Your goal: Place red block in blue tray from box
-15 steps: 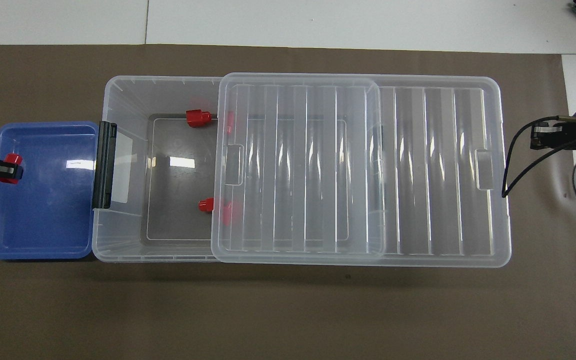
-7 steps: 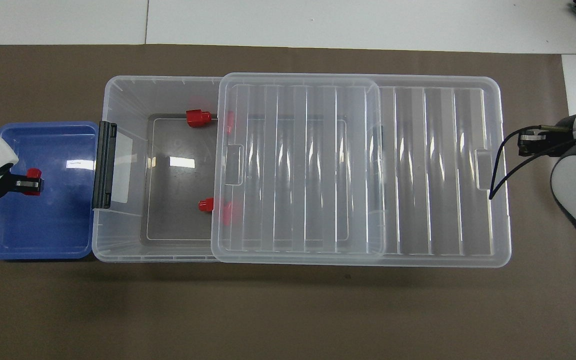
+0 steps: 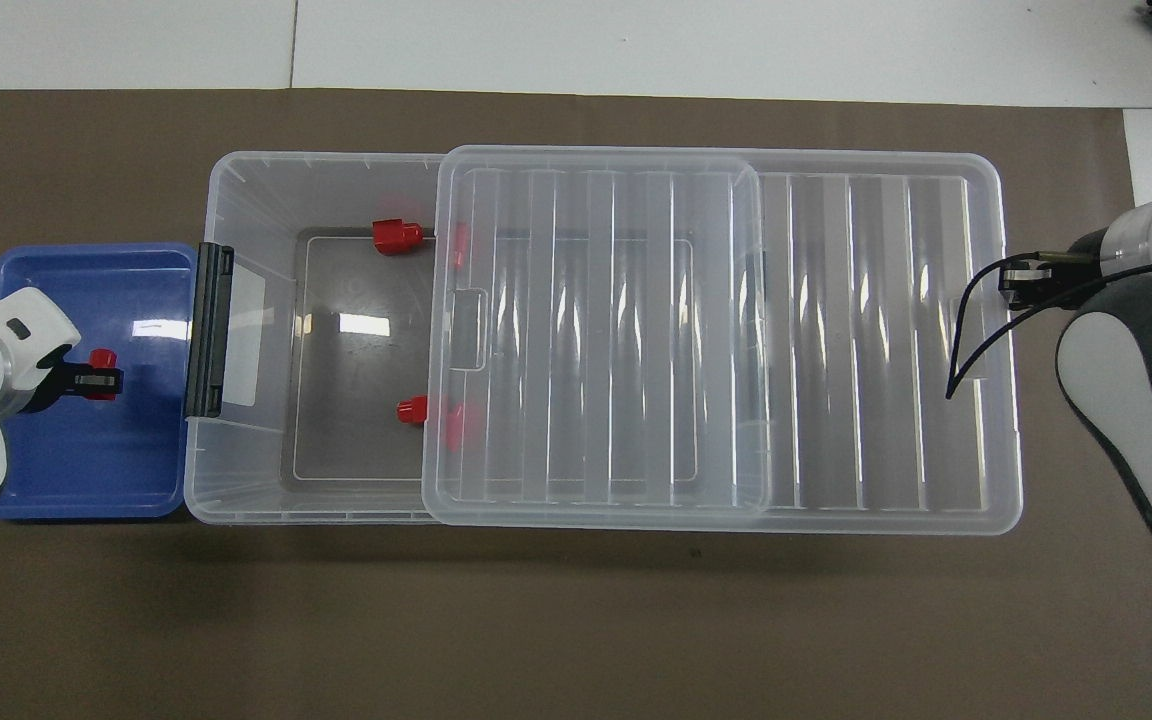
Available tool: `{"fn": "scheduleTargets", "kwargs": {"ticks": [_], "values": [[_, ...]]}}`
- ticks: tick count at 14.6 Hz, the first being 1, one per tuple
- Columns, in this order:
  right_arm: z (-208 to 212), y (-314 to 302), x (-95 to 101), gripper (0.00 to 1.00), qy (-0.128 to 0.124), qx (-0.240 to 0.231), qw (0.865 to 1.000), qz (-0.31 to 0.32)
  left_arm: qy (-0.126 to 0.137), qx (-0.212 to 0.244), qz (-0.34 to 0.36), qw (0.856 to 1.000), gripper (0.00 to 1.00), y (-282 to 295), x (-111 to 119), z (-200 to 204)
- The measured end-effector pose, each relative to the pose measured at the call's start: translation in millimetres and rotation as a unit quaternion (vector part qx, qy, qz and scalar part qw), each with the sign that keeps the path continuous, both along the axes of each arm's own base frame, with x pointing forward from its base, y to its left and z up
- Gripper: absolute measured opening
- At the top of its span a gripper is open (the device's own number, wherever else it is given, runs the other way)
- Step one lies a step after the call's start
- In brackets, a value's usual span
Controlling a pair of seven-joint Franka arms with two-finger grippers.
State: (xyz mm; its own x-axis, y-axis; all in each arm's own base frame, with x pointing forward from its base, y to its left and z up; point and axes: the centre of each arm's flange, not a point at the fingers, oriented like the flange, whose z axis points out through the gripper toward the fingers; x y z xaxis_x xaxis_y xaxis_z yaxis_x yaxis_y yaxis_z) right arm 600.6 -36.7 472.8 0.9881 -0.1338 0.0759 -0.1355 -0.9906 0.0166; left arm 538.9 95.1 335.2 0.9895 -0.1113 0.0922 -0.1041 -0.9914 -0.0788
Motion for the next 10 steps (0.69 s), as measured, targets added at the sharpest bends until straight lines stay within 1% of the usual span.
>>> {"fn": "scheduleTargets", "kwargs": {"ticks": [2, 4, 7, 10], "values": [[0, 19, 0.7, 0.01, 0.0, 0.0, 1.0, 0.016, -0.001, -0.007, 0.009, 1.0, 0.34, 0, 1, -8], [-1, 35, 0.9, 0.01, 0.001, 0.001, 1.0, 0.029, -0.01, -0.021, 0.024, 0.999, 0.34, -1, 2, -12], [-2, 60, 0.1, 0.01, 0.002, 0.001, 0.999, 0.05, -0.022, -0.026, 0.019, 0.999, 0.34, -14, 7, -13], [-3, 96, -2.9, 0.01, 0.003, 0.001, 0.997, 0.078, -0.026, -0.027, 0.013, 0.999, 0.34, -22, 9, -17]]}}
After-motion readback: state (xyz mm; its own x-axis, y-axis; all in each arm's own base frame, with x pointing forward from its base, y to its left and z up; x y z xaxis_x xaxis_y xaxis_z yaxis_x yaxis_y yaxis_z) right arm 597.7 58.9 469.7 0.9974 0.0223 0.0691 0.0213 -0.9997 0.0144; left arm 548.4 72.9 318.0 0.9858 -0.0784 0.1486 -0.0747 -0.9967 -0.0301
